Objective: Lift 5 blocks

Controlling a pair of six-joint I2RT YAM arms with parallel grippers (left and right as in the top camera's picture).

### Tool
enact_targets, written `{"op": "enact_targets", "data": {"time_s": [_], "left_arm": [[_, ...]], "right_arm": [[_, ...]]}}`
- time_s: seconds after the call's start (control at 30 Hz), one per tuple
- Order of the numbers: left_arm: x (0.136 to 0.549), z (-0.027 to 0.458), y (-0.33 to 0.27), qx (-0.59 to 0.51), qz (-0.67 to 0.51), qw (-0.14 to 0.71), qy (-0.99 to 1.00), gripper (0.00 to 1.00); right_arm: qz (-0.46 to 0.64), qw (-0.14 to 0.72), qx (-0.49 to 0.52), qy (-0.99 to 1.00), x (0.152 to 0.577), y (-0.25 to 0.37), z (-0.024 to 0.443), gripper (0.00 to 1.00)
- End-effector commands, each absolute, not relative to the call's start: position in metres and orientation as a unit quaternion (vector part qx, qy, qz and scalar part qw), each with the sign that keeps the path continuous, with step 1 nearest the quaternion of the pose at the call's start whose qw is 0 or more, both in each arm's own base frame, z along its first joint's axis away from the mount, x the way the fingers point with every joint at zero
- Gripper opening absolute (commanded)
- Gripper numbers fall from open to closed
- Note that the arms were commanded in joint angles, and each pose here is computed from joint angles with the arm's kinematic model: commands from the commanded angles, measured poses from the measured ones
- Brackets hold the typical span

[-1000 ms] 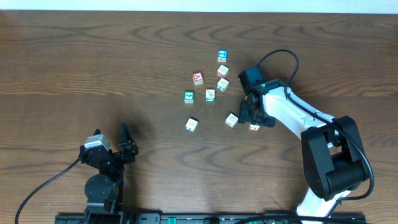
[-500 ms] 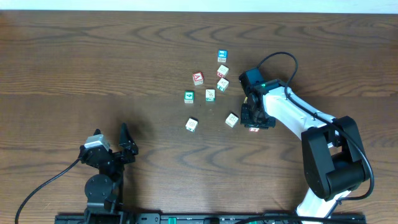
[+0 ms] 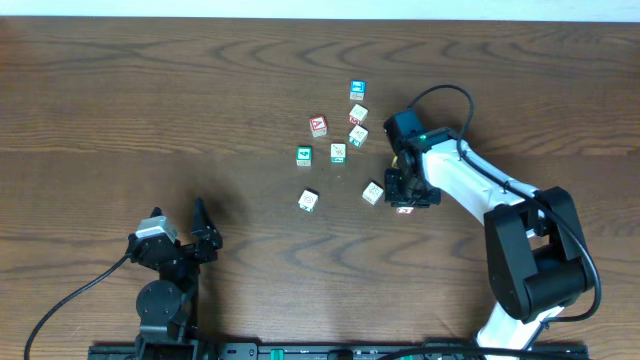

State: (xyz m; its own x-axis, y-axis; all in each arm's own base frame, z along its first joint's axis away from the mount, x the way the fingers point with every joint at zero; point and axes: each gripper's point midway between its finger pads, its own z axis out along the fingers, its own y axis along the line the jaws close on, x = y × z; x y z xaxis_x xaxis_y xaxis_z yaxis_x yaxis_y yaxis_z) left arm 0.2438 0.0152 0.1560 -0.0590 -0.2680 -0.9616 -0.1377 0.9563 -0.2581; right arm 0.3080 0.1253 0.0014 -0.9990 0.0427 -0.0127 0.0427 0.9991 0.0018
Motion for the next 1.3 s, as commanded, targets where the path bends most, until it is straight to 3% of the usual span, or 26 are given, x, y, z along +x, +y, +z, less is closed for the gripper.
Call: {"op": "enact_targets", "data": {"time_s": [0.0,0.33,0.37,0.43,0.53,1.27], "left_arm": [[0.243,0.138,0.018,-0.144,-0.040,0.652,0.743,0.76],[0.243,0.138,0.018,-0.144,-0.040,0.652,0.743,0.77],[0.243,0.138,0.018,-0.144,-0.040,0.652,0.743,0.76],[0.243,0.138,0.018,-0.144,-0.040,0.652,0.743,0.77],[0.243,0.138,0.018,-0.144,-0.040,0.652,0.743,0.76],[0.243,0.138,0.018,-0.144,-0.040,0.652,0.743,0.77]], "right_arm": [[0.017,-0.004,-0.018,1.000,0.299,0.141,0.001,0.22],[0.017,-0.005,-0.046,0.999,0.292,0.156,0.001,0.27],[0.017,-0.005,-0.046,0.999,0.292,0.156,0.001,0.31],[0.016,-0.006,-0.046,0.999,0.291,0.156,0.001,0.50],[0.017,-0.004,-0.046,0.999,0.292,0.156,0.001,0.64],[0.026,0.032,-0.119,0.992,0.319,0.168,0.028,0.80]]}}
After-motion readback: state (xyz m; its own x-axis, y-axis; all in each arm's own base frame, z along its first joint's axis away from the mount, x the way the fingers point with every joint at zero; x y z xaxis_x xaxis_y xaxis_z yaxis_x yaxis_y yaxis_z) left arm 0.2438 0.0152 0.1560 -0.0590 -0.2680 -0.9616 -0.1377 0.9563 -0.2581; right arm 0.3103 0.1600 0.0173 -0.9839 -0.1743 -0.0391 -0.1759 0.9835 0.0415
